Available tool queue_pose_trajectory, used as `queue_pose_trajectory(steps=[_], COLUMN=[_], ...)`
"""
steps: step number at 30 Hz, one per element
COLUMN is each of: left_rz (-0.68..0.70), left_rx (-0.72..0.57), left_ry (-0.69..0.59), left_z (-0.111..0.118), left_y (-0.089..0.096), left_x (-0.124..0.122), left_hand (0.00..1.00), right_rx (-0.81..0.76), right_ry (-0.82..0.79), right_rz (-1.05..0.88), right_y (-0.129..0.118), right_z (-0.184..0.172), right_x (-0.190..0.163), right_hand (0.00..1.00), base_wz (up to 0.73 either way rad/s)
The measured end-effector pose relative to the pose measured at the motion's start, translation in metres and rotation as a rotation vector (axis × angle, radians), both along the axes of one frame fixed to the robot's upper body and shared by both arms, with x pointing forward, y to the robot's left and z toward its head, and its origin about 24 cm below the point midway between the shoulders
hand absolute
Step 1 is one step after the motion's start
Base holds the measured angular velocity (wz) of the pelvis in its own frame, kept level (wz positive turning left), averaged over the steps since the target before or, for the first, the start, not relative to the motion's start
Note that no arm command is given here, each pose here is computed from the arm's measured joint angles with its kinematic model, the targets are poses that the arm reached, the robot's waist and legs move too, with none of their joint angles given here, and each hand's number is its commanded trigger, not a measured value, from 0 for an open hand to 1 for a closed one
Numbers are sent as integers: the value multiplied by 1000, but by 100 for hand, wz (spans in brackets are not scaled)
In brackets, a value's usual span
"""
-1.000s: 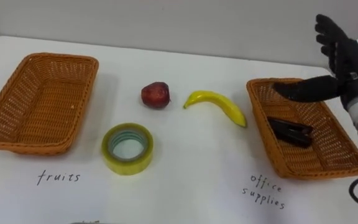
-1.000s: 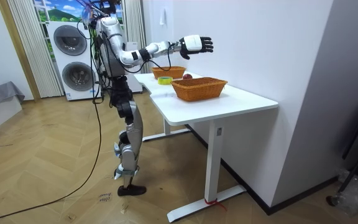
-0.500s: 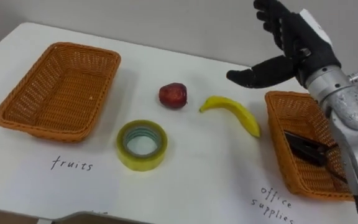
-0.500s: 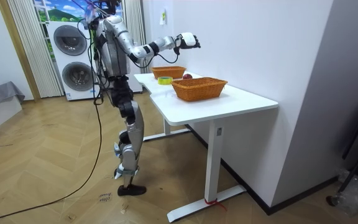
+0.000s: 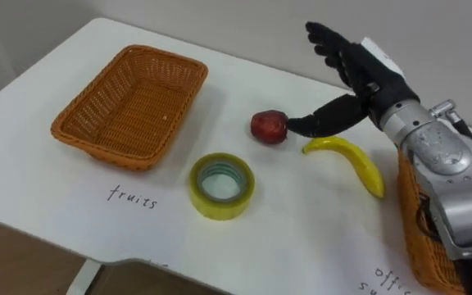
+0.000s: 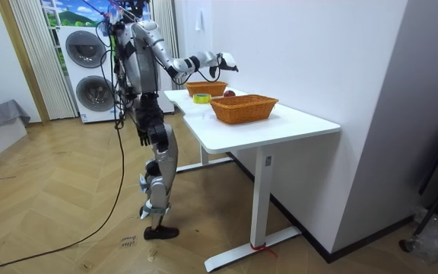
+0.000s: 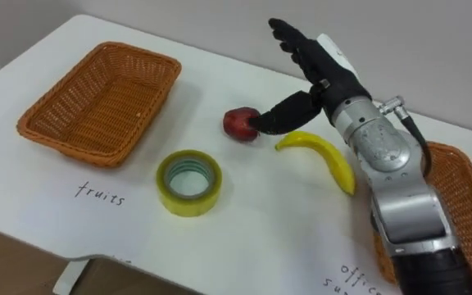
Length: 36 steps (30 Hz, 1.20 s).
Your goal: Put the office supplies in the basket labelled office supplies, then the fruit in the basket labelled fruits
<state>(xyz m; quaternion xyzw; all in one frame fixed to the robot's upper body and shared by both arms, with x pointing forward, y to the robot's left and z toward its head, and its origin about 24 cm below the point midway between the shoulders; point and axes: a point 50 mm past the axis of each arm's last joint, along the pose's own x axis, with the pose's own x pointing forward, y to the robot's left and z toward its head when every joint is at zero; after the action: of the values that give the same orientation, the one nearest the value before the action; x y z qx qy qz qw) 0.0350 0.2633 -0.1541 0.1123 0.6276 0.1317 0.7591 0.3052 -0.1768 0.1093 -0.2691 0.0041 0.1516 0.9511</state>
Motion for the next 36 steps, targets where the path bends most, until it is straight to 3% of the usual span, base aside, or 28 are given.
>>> queue_pose_trajectory(steps=[20, 36], left_rz=[-63, -104], left_rx=[45, 64], left_ry=[112, 80], left_z=[1, 3], left_y=[2, 2], left_x=[-29, -18], left_hand=[0, 0], right_rx=[-52, -76], right_ry=[118, 125], right_rz=[41, 51], right_y=[12, 20], right_z=[-25, -31], right_x=[3, 2], right_hand=[0, 0], base_wz=[0, 1])
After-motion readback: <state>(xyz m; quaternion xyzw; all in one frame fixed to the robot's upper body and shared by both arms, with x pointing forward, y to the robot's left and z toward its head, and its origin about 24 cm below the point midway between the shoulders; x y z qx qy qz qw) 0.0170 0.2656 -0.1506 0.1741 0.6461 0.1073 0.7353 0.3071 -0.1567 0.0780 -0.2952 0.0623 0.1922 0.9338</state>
